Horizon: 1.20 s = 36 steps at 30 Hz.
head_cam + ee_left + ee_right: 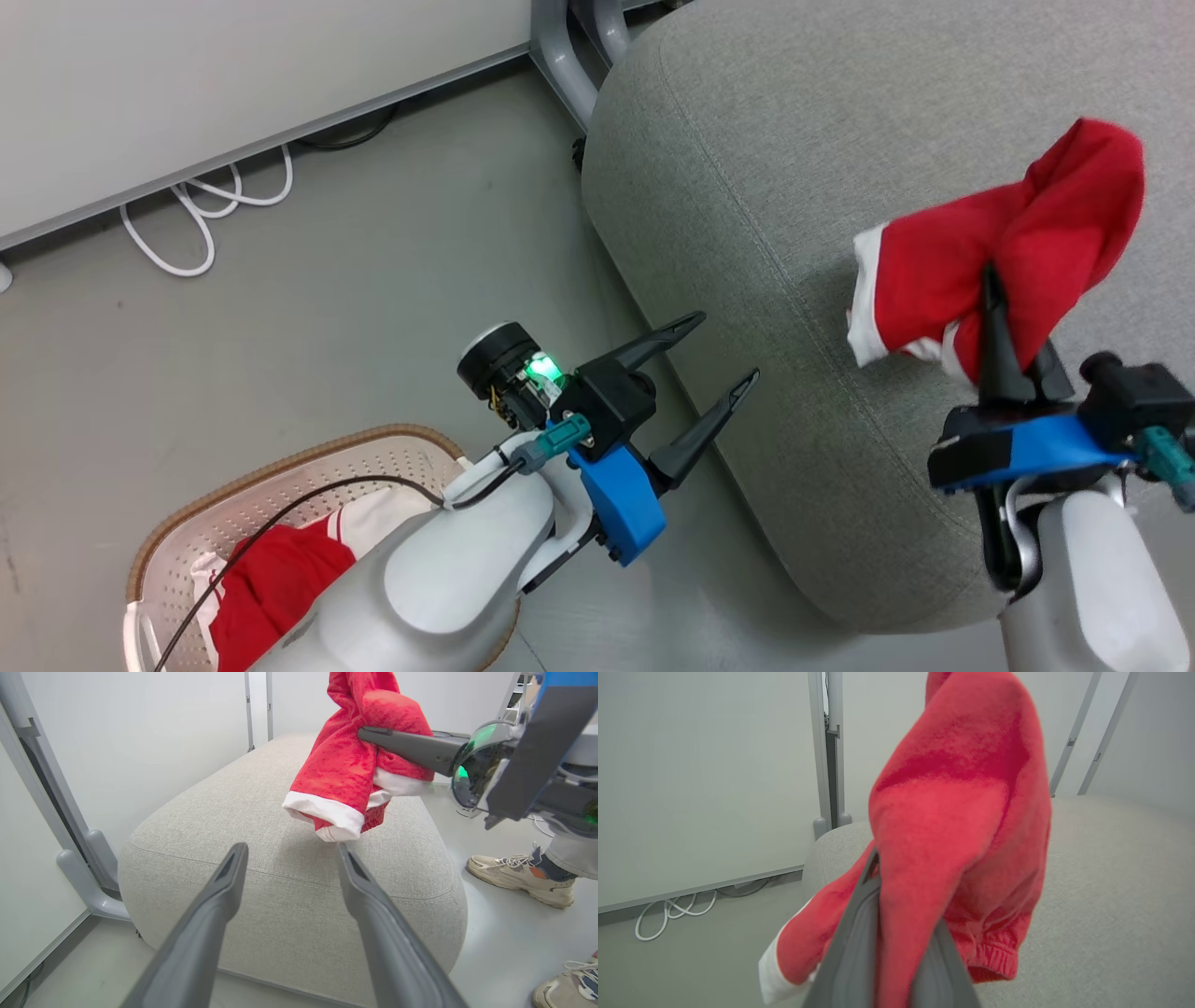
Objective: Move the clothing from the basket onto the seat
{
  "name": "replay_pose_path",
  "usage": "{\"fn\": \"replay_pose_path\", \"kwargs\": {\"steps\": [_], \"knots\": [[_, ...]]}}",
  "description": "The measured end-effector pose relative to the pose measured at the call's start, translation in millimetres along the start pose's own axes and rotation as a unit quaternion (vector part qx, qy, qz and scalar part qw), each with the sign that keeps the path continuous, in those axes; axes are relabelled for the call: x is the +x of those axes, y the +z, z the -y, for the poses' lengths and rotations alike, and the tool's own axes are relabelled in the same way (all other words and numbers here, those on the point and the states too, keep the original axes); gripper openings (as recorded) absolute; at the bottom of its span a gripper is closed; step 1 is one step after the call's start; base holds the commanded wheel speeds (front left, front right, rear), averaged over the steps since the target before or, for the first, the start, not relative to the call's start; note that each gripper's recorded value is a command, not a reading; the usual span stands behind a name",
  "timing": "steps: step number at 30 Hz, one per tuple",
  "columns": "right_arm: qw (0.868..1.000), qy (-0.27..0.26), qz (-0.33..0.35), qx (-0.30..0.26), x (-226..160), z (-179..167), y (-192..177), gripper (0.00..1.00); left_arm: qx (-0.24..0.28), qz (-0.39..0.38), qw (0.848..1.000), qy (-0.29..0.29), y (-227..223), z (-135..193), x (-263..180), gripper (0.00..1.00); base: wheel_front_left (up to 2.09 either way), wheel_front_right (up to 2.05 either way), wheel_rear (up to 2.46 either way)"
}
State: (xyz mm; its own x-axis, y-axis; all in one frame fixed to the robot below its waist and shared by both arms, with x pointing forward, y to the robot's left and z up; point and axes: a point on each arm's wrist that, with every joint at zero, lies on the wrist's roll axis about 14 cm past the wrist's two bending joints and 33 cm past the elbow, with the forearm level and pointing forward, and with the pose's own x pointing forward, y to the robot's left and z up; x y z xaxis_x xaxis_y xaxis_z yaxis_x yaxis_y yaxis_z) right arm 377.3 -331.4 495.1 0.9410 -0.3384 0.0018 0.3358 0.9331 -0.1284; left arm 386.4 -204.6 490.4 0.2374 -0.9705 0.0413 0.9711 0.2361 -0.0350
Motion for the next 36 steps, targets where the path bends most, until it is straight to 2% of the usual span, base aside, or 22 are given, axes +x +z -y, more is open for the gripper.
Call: {"fn": "replay_pose_path", "kwargs": {"steps": [7, 13, 16, 19, 22, 24, 28, 32, 36], "knots": [[0.996, -0.013, 0.088, -0.029, 56, 11, 57, 0.0, -0.003, 0.018, 0.999, 0.031, -2, -39, -1, 1.0, 0.0, 0.0, 0.0], [0.981, -0.052, 0.171, -0.078, 109, 42, 114, 0.0, -0.003, 0.015, 0.998, 0.062, -25, -86, -9, 1.0, 0.0, 0.0, 0.0], [0.972, -0.073, 0.196, -0.104, 133, 58, 131, 0.0, -0.003, 0.014, 0.997, 0.075, -38, -109, -12, 1.0, 0.0, 0.0, 0.0], [0.968, -0.093, 0.203, -0.113, 155, 69, 130, 0.0, -0.009, 0.008, 0.996, 0.088, -58, -130, -18, 1.0, 0.0, 0.0, 0.0], [0.967, -0.104, 0.19, -0.132, 176, 79, 118, 0.0, -0.016, 0.001, 0.995, 0.095, -80, -144, -23, 1.0, 0.0, 0.0, 0.0], [0.972, -0.122, 0.153, -0.134, 195, 91, 86, 0.0, -0.026, -0.007, 0.995, 0.099, -103, -153, -27, 1.0, 0.0, 0.0, 0.0], [0.98, -0.125, 0.081, -0.132, 213, 92, 24, 0.0, -0.047, -0.02, 0.994, 0.102, -134, -157, -33, 1.0, 0.0, 0.0, 0.0], [0.985, -0.119, 0.019, -0.123, 217, 84, -31, 0.0, -0.063, -0.034, 0.992, 0.107, -158, -158, -41, 1.0, 0.0, 0.0, 0.0], [0.987, -0.119, -0.038, -0.104, 208, 78, -77, 0.0, -0.066, -0.039, 0.991, 0.107, -164, -157, -44, 1.0, 0.0, 0.0, 0.0]]}}
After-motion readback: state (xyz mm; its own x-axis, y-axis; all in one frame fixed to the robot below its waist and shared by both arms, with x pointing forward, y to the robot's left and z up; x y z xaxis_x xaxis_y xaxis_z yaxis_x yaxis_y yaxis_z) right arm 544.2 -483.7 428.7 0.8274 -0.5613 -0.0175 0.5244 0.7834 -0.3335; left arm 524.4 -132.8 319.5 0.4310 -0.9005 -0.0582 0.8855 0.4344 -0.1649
